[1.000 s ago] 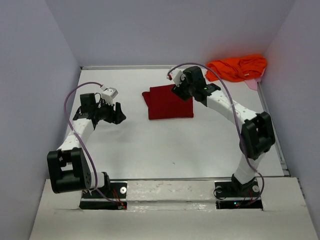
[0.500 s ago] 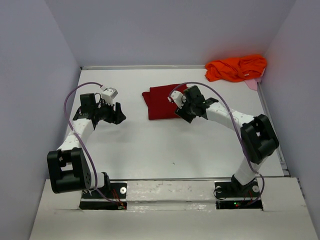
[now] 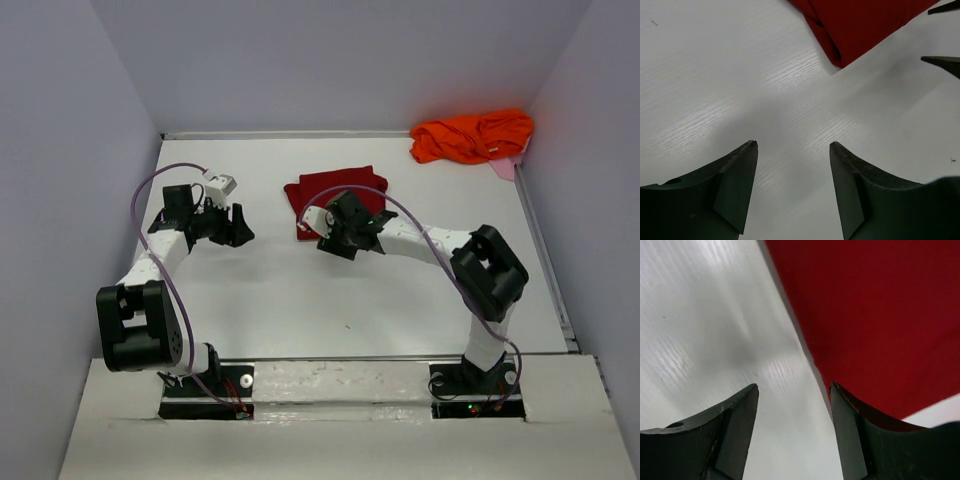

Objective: Fold and stack the t-shirts
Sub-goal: Place the square-folded T-shirt at the corner of the board.

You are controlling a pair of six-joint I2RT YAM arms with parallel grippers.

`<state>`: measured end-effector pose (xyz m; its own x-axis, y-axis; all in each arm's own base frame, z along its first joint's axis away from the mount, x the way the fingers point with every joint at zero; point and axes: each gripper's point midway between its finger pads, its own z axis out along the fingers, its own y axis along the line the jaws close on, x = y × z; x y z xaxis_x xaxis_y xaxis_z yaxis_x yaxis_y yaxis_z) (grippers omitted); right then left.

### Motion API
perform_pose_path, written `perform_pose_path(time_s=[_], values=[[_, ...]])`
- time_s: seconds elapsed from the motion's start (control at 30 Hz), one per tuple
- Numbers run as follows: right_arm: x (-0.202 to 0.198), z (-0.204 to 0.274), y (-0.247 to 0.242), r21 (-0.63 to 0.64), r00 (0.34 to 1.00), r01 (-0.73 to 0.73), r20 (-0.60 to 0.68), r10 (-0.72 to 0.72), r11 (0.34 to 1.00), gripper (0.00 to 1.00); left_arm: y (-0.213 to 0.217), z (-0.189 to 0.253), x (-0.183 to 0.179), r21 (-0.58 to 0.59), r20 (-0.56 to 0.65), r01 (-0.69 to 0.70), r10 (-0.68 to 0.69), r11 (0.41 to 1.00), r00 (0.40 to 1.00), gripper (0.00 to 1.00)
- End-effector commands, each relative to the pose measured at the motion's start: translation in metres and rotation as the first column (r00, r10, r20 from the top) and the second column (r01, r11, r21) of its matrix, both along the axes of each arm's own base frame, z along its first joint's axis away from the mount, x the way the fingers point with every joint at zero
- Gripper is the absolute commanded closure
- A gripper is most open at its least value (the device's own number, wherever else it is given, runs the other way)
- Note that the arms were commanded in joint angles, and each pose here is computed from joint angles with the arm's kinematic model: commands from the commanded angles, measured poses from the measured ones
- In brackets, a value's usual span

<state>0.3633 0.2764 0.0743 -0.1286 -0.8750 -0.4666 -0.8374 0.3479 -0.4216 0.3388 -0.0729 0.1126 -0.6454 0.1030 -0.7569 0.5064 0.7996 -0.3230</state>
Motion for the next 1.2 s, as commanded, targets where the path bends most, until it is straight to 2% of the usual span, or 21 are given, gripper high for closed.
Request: perform_pose_path(time_s=[0.0, 0.47, 0.53, 0.57, 0.67, 0.7, 0.87, 1.0, 1.03, 1.17], values=[[0.016, 0.011, 0.031, -0.002, 0.995, -0.047, 0.085, 0.047, 0.999, 0.35, -0.003, 0.011, 0.0, -0.019, 0.026, 0.018, -0.017, 1.0, 1.0, 0.31], [0.055, -0.015, 0.047, -0.093, 0.969, -0.076, 0.229, 0.095, 0.993, 0.39, -0.005, 0.012, -0.001, -0.027, 0.032, 0.031, -0.03, 0.999, 0.999, 0.31], [0.056, -0.021, 0.05, -0.087, 0.971, -0.079, 0.22, 0.097, 0.993, 0.53, -0.005, 0.011, -0.001, -0.029, 0.028, 0.032, -0.031, 0.999, 0.999, 0.31], [0.056, -0.022, 0.051, -0.085, 0.972, -0.08, 0.217, 0.096, 0.993, 0.72, -0.005, 0.01, -0.001, -0.028, 0.026, 0.031, -0.03, 0.999, 0.999, 0.31], [0.056, -0.028, 0.053, -0.081, 0.974, -0.077, 0.205, 0.092, 0.994, 0.98, -0.005, 0.009, -0.001, -0.031, 0.019, 0.031, -0.03, 0.999, 0.999, 0.31], [0.056, -0.03, 0.053, -0.077, 0.976, -0.075, 0.2, 0.089, 0.994, 1.0, -0.005, 0.008, -0.001, -0.034, 0.016, 0.03, -0.029, 0.999, 0.999, 0.31], [0.049, -0.024, 0.054, -0.045, 0.981, -0.077, 0.177, 0.083, 0.996, 1.0, -0.013, 0.011, 0.012, -0.098, -0.028, 0.055, -0.058, 0.994, 0.998, 0.31], [0.049, -0.014, 0.056, -0.015, 0.982, -0.061, 0.177, 0.063, 0.998, 1.0, -0.032, 0.022, 0.031, -0.256, -0.067, 0.121, -0.143, 0.959, 0.987, 0.31], [0.049, -0.013, 0.057, -0.011, 0.982, -0.057, 0.178, 0.058, 0.998, 1.0, -0.034, 0.01, 0.037, -0.289, -0.112, 0.113, -0.151, 0.951, 0.982, 0.31], [0.048, -0.005, 0.056, 0.003, 0.982, -0.053, 0.183, 0.052, 0.999, 1.0, -0.04, -0.003, 0.059, -0.369, -0.15, 0.116, -0.182, 0.922, 0.972, 0.28]])
